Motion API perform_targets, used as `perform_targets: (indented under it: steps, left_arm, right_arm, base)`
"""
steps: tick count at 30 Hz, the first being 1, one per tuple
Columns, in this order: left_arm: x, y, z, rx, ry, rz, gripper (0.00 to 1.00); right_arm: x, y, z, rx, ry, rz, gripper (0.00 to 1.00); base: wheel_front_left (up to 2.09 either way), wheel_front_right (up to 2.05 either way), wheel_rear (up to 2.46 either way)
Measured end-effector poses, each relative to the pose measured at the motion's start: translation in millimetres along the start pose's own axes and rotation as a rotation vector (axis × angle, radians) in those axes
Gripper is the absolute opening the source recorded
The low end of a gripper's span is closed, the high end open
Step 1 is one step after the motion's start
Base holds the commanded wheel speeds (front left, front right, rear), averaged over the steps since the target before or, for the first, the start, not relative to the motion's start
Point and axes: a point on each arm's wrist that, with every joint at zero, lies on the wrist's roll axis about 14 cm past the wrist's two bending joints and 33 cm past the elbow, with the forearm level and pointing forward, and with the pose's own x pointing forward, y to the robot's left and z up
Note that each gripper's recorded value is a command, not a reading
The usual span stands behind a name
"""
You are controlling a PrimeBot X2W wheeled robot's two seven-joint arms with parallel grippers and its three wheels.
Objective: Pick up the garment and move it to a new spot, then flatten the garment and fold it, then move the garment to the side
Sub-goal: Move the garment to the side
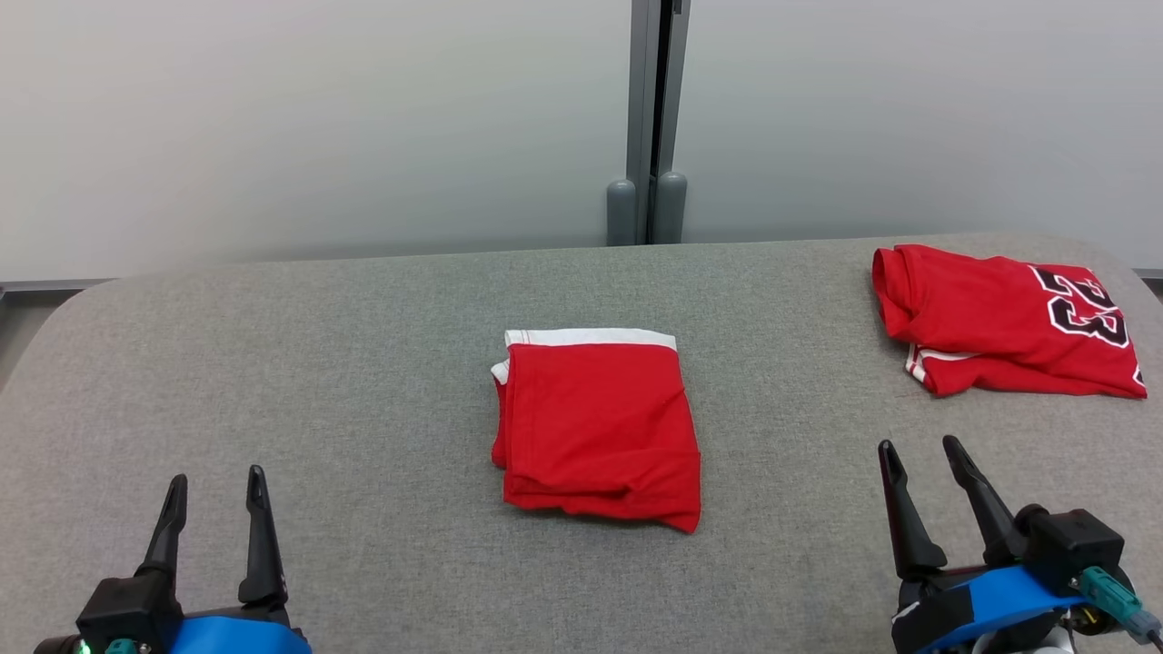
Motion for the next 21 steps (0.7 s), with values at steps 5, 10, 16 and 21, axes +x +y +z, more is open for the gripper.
perform_targets:
  steps: [5,10,16,21]
  left_arm:
    - [0.4,-2.1,1.0,-0.005,0.003,-0.008,1.0]
    - [0.7,-2.0,3.2,-0.004,0.002,-0.011,1.0]
    - [1.3,-2.9,3.4,-0.001,0.01,-0.019,1.0]
    - [2.0,-3.1,4.2,0.002,0.011,-0.023,1.0]
  right_arm:
    - [0.2,1.0,1.7,-0.003,0.0,0.001,1.0]
    - [-2.0,1.2,-0.5,-0.001,0.01,0.0,1.0]
    - [-2.1,1.5,-1.0,0.0,0.015,0.0,1.0]
    - [-1.9,1.7,-2.7,0.002,0.024,-0.001,1.0]
  base:
    - [0.0,0.0,0.0]
    - [0.0,0.0,0.0]
    - [0.0,0.0,0.0]
    - [0.0,0.0,0.0]
